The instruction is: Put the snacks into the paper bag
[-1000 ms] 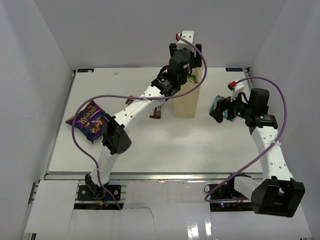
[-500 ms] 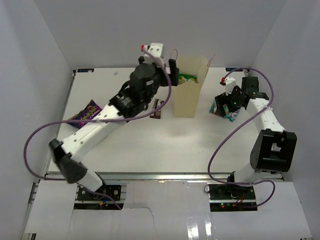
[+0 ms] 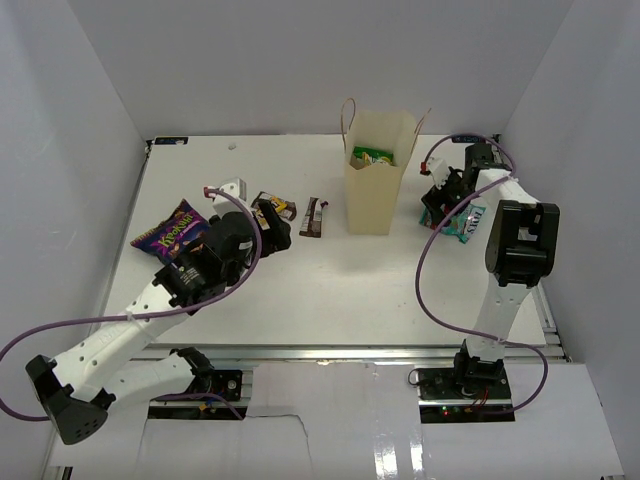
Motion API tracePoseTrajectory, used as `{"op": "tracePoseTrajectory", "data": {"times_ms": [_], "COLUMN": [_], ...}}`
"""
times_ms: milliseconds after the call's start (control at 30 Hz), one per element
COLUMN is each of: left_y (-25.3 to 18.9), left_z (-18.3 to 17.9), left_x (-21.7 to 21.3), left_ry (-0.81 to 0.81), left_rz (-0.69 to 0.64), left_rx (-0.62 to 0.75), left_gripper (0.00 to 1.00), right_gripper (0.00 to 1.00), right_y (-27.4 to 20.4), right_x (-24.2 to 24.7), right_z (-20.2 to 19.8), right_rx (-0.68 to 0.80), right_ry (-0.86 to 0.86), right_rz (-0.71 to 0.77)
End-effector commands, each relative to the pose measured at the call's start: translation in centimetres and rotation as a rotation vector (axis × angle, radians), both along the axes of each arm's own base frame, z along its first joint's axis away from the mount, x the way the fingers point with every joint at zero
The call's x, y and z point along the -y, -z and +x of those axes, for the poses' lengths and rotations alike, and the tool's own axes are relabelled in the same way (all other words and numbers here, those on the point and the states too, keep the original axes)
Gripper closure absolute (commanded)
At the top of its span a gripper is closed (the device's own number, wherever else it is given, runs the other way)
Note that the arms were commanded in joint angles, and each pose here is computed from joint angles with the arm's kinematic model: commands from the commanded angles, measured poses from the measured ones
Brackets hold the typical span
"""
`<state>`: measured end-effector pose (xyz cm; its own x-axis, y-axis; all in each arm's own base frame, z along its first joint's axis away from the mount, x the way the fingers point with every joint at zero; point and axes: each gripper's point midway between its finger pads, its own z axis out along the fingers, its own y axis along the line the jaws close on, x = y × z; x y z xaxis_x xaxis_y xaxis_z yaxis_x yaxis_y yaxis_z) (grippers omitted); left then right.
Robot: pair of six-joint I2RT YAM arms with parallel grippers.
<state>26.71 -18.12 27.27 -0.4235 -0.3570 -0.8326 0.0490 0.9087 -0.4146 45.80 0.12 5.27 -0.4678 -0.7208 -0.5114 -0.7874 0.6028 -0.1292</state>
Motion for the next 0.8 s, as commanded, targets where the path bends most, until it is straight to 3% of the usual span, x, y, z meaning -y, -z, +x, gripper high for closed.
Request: {"op": "tracePoseTrajectory", "data": {"times_ms": [0,200,233,300,400,433,533,633,733,767], "left_y": [-0.2,1.5,1.6,1.7,1.7,1.7,1.6,1.6,1.5,1.5], "left_z": [-0.9,-1.8,-1.8,-1.9,-1.9,-1.9,-1.9,-2.1,-2.5,-2.6], "left_x": [-1.4,-2.1,-2.0,-2.1,-2.2,-2.2,-2.3,-2.6,-3.0,-3.1], "left_ry": [-0.077,-0.112,-0.116,-0.118,-0.119,-0.119,-0.119,-0.125,-0.135,-0.138], "left_rz": [-0.075,-0.108,-0.121,-0.120,-0.113,-0.110,-0.107,-0.114,-0.130,-0.135], "left_rx": [-0.031,-0.081,-0.084,-0.088,-0.088,-0.090,-0.090,-0.086,-0.079,-0.078], "left_gripper": [0.08,0.08,0.08,0.08,0.07,0.07,0.07,0.07,0.07,0.07], "right_gripper": [0.08,0.01,0.10,0.18,0.44,0.59,0.78,0.90,0.92,0.92], "right_y": [-0.2,4.1,4.6,5.5,6.7,6.8,6.1,3.3,-0.7,-2.4], "right_x": [-0.5,0.7,0.7,0.6,0.5,0.5,0.5,0.0,0.3,-0.9], "right_z": [1.0,-1.4,-1.8,-2.8,-4.2,-4.6,-5.5,-6.0,-6.0,-6.5], "right_rx": [0.013,-0.061,-0.076,-0.114,-0.175,-0.193,-0.191,-0.162,-0.090,-0.081], "right_ry": [0.022,0.080,0.085,0.098,0.112,0.130,0.154,0.185,0.205,0.173], "right_rz": [0.016,-0.051,-0.052,-0.045,-0.038,-0.030,0.015,0.138,0.256,0.360]}}
